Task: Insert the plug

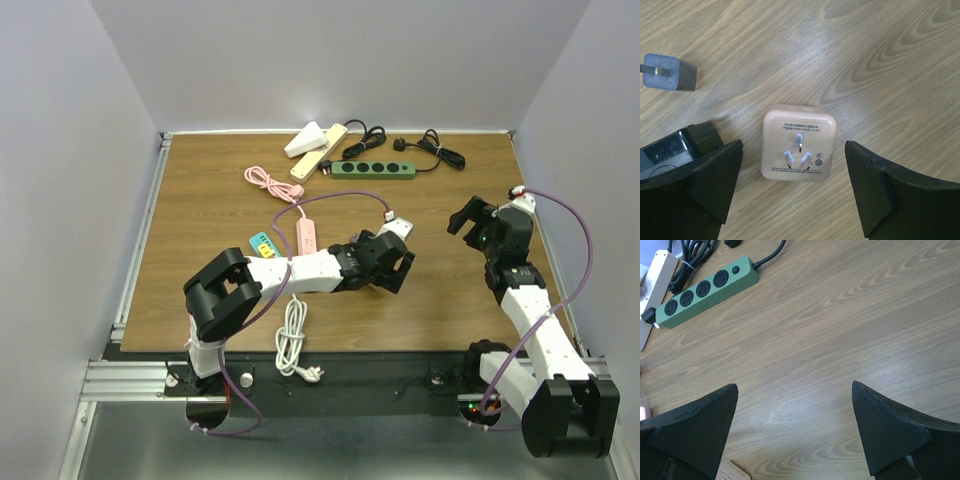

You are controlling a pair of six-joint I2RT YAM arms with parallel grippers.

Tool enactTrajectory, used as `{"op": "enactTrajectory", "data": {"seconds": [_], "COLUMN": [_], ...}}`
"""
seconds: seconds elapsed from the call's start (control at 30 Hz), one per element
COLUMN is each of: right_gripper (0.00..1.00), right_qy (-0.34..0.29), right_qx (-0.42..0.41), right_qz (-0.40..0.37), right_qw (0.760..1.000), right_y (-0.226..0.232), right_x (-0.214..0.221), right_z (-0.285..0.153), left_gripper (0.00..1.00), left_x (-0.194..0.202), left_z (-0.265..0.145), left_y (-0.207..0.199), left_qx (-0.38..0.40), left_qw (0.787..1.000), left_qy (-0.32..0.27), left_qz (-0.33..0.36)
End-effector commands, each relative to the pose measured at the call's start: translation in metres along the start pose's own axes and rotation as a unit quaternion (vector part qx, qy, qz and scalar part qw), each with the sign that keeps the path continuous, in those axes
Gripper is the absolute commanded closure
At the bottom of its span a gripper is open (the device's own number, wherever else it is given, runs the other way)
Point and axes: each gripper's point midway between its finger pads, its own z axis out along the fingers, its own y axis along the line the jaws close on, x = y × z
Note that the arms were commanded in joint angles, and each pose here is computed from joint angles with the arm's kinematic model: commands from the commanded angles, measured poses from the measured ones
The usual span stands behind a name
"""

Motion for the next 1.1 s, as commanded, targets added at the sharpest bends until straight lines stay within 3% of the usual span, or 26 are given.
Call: {"op": "enactTrajectory", "data": {"seconds": [0.0,0.17,0.6,0.67,0.77,0.87,0.93,0.97,1.07], "right_gripper": [0.0,0.0,0.0,0.0,0.0,0.0,0.0,0.0,0.0], "right_qy": [-0.028,-0.026,-0.014,-0.009,-0.008,-0.003,0.002,0.006,0.028], "right_qx": [-0.028,-0.043,-0.058,-0.07,-0.08,-0.107,-0.159,-0.182,-0.288], "right_qz": [0.004,-0.001,-0.01,-0.011,-0.015,-0.019,-0.029,-0.034,-0.048], "right_qw": [0.999,0.999,0.998,0.997,0.997,0.994,0.987,0.983,0.956], "right_y": [0.018,0.023,0.028,0.033,0.038,0.05,0.072,0.081,0.121], "right_x": [-0.025,-0.027,-0.023,-0.022,-0.026,-0.031,-0.04,-0.041,-0.049], "right_z": [-0.008,-0.01,-0.012,-0.012,-0.013,-0.015,-0.021,-0.025,-0.045], "left_gripper": [0.1,0.29,0.28,0.54,1.0,1.0,1.0,1.0,1.0], "left_x": [-0.004,0.009,0.023,0.026,0.025,0.005,-0.027,-0.045,-0.09], "left_z": [-0.001,0.001,0.016,0.019,0.018,0.009,-0.014,-0.032,-0.082], "left_y": [-0.009,-0.013,-0.007,-0.007,-0.002,0.013,0.018,0.04,0.059], "left_qx": [0.018,0.039,0.036,0.037,0.037,0.048,0.088,0.093,0.166], "left_qw": [1.0,0.999,0.999,0.999,0.999,0.999,0.994,0.989,0.964], "left_qy": [-0.005,0.01,0.025,0.029,0.025,0.005,-0.044,-0.074,-0.161], "left_qz": [0.008,0.012,0.016,0.017,0.01,-0.023,-0.057,-0.093,-0.13]}}
